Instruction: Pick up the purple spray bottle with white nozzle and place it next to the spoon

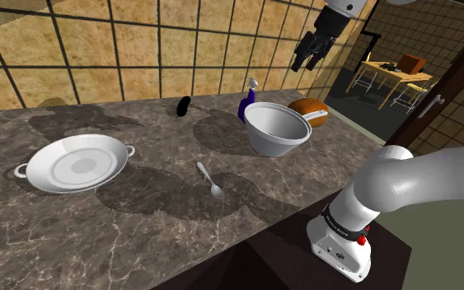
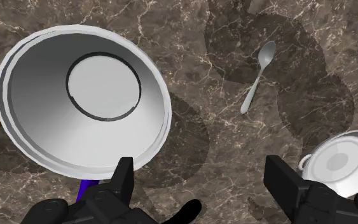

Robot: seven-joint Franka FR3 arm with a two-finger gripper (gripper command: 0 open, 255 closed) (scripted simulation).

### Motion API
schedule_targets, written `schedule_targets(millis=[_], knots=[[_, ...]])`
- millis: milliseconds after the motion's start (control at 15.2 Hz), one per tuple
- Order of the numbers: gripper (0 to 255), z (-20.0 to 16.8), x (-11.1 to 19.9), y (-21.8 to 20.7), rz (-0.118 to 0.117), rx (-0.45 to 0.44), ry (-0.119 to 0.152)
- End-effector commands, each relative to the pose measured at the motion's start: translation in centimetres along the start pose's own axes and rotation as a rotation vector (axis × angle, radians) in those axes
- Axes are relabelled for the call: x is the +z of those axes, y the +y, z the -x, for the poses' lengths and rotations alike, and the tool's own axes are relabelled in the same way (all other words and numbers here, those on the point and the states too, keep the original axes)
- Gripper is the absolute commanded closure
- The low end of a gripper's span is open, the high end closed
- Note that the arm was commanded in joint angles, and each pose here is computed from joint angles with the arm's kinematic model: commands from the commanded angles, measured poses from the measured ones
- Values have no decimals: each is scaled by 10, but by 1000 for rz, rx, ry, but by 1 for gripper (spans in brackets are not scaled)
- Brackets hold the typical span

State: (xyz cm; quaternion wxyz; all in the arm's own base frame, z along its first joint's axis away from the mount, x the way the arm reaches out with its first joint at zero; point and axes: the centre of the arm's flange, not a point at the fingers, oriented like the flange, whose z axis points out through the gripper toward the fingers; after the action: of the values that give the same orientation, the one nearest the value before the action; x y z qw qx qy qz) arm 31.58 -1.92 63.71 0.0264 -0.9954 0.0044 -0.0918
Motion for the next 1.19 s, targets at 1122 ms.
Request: schedule_targets(millis=[1122], knots=[[0, -166, 120, 106, 37, 51, -78]])
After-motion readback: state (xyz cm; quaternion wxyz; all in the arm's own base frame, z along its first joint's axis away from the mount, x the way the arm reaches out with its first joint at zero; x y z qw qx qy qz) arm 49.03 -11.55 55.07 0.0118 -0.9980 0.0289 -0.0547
